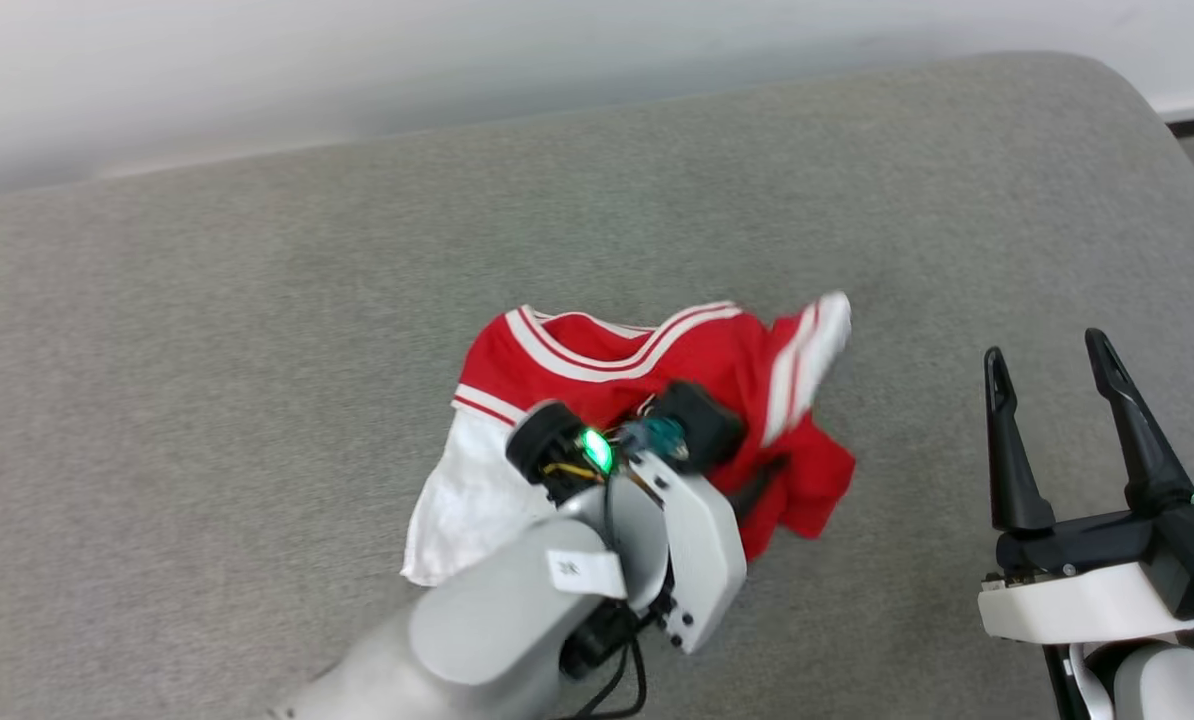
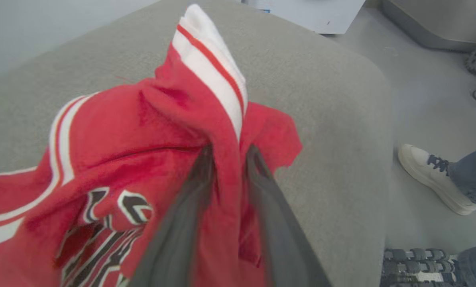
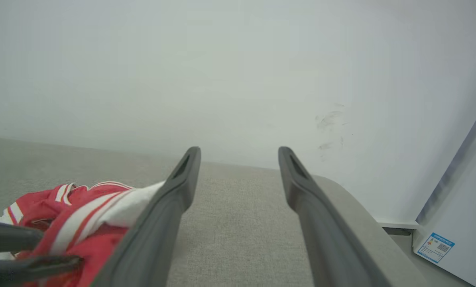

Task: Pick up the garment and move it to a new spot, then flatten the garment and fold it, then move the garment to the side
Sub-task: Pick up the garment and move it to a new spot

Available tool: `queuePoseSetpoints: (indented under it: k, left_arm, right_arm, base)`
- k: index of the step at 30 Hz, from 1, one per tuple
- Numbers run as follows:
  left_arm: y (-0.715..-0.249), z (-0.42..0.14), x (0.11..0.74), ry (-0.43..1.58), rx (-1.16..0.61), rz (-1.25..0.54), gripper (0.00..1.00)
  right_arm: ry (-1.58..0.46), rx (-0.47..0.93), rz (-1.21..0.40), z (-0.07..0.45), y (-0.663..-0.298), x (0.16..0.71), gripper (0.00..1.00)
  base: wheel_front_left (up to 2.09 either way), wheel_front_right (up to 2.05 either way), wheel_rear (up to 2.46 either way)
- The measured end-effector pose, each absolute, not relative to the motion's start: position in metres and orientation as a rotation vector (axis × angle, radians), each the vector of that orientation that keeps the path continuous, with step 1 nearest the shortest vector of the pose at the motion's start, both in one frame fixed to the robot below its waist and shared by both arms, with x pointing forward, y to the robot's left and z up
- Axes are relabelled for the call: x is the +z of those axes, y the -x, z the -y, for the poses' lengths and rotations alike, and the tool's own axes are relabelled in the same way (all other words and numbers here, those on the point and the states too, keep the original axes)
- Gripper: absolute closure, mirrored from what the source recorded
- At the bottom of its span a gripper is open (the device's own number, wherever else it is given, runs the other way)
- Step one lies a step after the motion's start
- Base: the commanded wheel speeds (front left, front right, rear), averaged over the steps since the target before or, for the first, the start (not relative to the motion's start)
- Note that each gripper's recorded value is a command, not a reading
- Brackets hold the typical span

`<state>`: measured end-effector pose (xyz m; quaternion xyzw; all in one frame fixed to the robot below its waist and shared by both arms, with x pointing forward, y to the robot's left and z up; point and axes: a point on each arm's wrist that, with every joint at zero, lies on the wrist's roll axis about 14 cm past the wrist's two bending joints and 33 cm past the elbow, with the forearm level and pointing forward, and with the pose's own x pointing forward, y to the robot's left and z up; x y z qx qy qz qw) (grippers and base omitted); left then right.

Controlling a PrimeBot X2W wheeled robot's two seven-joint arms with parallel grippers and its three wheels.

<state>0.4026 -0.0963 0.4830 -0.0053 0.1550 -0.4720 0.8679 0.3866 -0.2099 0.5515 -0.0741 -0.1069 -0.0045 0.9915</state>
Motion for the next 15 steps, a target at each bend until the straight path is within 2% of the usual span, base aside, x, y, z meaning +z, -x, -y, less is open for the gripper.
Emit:
queuePoseSetpoints:
  k: [3, 8, 13, 15]
  left_arm:
    - [-0.389, 0.11, 0.451, -0.066, -1.041, -0.388, 0.0]
    - [-0.385, 0.124, 0.446, 0.008, -1.058, -0.376, 0.0]
    - [-0.409, 0.101, 0.478, 0.069, -0.967, -0.211, 0.0]
    - [-0.429, 0.072, 0.501, 0.062, -0.868, -0.108, 0.0]
  right_arm:
    - [0.151, -0.026, 0.207, 0.216, -0.384, 0.55, 0.0]
    - [0.147, -0.022, 0.195, 0.214, -0.384, 0.546, 0.0]
    - [0.136, 0.004, 0.216, 0.205, -0.385, 0.552, 0.0]
    - [0.135, 0.022, 0.228, 0.199, -0.383, 0.555, 0.0]
  base:
    - [0.0, 0.0, 0.0]
    - [0.0, 0.0, 0.0]
    - [0.0, 0.0, 0.0]
    - [0.0, 0.0, 0.0]
